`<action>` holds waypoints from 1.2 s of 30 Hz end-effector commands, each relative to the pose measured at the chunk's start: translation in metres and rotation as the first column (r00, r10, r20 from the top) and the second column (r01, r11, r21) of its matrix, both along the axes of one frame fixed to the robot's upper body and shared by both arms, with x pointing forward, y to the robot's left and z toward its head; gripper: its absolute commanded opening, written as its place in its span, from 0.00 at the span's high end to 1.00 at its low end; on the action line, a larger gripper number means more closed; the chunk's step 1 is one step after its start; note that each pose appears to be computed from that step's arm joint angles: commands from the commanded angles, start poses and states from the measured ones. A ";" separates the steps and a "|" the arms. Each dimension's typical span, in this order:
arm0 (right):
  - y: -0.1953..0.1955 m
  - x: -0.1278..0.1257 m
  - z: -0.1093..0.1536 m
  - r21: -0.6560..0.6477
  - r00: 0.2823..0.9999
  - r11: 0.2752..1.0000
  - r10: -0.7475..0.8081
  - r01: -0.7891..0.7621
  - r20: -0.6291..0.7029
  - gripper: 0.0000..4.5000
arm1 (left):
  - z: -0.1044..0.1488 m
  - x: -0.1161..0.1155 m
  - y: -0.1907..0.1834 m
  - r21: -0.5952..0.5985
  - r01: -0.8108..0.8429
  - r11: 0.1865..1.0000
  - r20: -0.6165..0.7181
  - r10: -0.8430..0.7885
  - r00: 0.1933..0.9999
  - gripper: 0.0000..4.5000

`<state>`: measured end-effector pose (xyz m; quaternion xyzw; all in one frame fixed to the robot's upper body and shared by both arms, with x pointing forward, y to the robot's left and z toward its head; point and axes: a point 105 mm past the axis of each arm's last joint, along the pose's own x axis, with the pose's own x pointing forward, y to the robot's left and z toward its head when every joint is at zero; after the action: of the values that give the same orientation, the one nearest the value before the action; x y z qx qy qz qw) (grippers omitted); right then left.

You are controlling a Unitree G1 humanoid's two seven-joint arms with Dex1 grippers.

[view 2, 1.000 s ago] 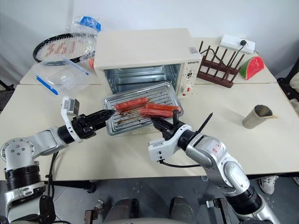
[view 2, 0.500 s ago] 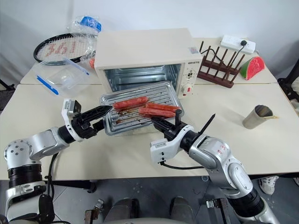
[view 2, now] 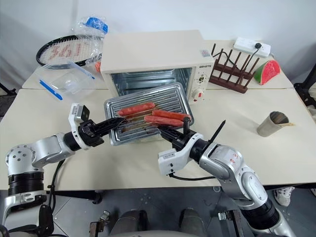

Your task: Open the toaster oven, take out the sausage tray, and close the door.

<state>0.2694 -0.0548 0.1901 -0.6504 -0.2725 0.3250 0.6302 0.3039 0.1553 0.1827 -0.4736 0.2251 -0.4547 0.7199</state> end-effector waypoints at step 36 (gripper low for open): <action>-0.007 -0.034 -0.002 0.040 0.915 0.956 0.289 -0.290 -0.281 0.00 | -0.026 -0.012 -0.002 0.075 -0.052 0.996 -0.146 0.063 0.987 1.00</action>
<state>0.2431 -0.0595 0.1791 -0.5641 -0.2561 0.4891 0.6140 0.2943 0.1524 0.1464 -0.4873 0.3008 -0.3739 0.7295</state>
